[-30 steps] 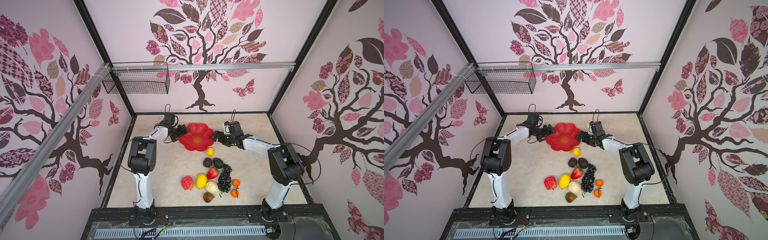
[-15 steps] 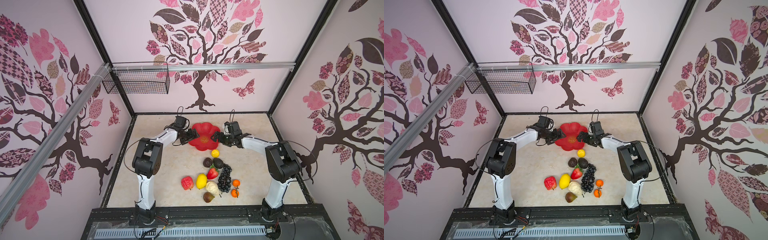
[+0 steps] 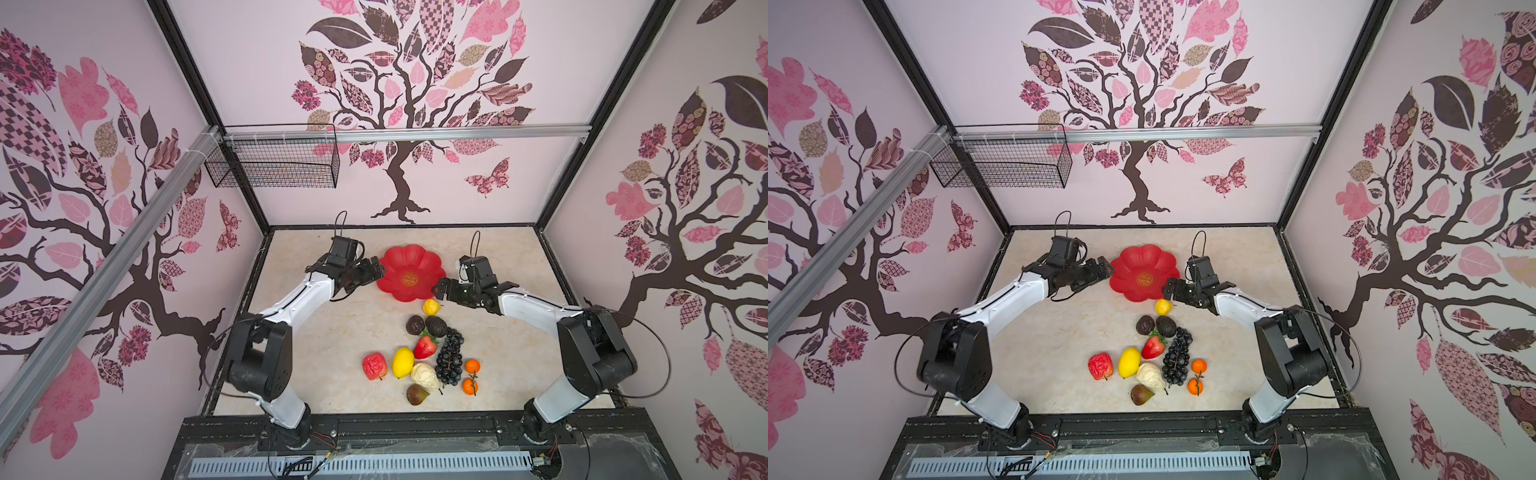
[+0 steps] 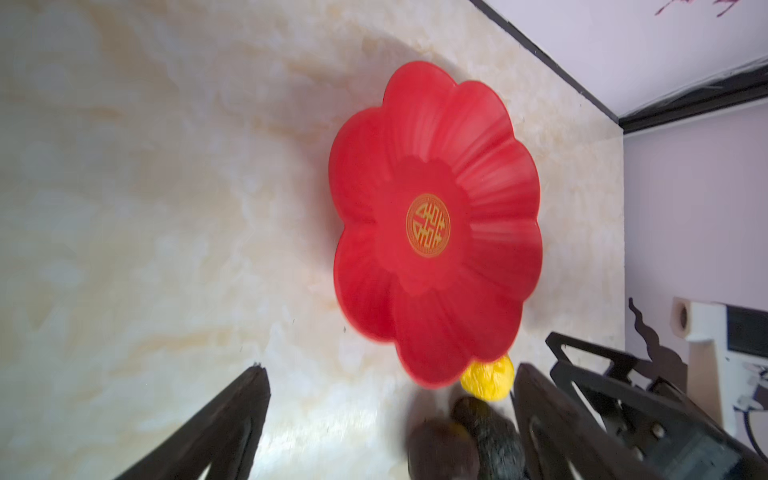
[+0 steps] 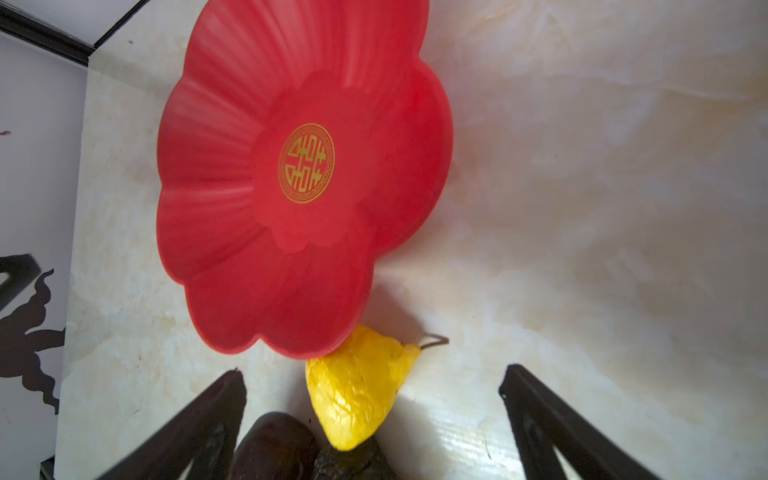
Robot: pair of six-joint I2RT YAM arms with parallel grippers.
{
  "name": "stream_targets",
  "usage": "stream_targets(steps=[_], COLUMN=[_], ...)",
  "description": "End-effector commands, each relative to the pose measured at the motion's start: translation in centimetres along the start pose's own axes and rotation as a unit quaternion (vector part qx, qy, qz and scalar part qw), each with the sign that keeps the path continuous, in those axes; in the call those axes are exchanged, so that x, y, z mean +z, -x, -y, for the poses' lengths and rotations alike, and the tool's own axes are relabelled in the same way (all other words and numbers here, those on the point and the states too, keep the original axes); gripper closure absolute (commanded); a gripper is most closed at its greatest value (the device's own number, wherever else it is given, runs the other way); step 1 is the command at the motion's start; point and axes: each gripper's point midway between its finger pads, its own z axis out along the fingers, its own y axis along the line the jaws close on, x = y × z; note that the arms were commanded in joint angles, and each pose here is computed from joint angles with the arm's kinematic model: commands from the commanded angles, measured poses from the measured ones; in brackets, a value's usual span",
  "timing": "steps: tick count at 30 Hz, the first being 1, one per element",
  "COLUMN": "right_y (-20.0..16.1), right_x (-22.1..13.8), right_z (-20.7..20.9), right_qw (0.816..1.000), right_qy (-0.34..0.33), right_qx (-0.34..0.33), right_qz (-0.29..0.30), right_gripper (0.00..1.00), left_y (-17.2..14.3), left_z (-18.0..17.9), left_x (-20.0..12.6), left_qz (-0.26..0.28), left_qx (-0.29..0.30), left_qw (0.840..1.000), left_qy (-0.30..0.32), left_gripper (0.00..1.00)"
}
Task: Arrange fruit in a fruit bowl
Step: Rotate the fruit at the center of the table.
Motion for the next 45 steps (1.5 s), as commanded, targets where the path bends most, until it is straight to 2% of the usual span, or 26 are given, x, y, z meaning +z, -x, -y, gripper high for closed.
stream_targets(steps=[1,9,16,20,27,39,45], right_y=[-0.4,-2.5,-2.9,-3.4,-3.8,-3.5,-3.0], right_x=[-1.2,0.6,1.9,2.5,3.3,1.3,0.3], right_z=[-0.4,-1.6,-1.8,-2.1,-0.8,2.6,3.3], right_qw=[0.999,0.994,0.987,0.979,0.971,0.953,0.957], right_qy=[-0.018,-0.06,-0.091,-0.122,-0.16,-0.238,-0.237], right_qx=[-0.027,-0.092,-0.127,-0.157,-0.167,-0.186,-0.167], right_qz=[0.011,-0.016,-0.03,-0.038,-0.054,-0.036,-0.02], right_gripper=[0.0,0.07,0.17,0.19,0.22,0.25,0.25], left_y=[-1.8,-4.9,-6.2,-6.6,-6.8,-7.0,-7.0], left_z=[-2.9,-5.7,-6.6,-7.0,-7.3,-8.0,-8.2], left_x=[-1.0,-3.9,-4.1,-3.9,-4.1,-4.0,-4.2], left_qz=[0.033,0.083,0.09,0.09,0.096,0.101,0.104], left_qx=[-0.021,-0.011,0.004,0.007,0.022,0.028,0.03], left_qw=[0.999,0.996,0.996,0.996,0.995,0.994,0.993], left_qy=[0.025,0.022,0.018,0.021,0.023,0.033,0.037], left_gripper=[0.05,0.05,0.04,0.04,0.04,0.03,0.03])
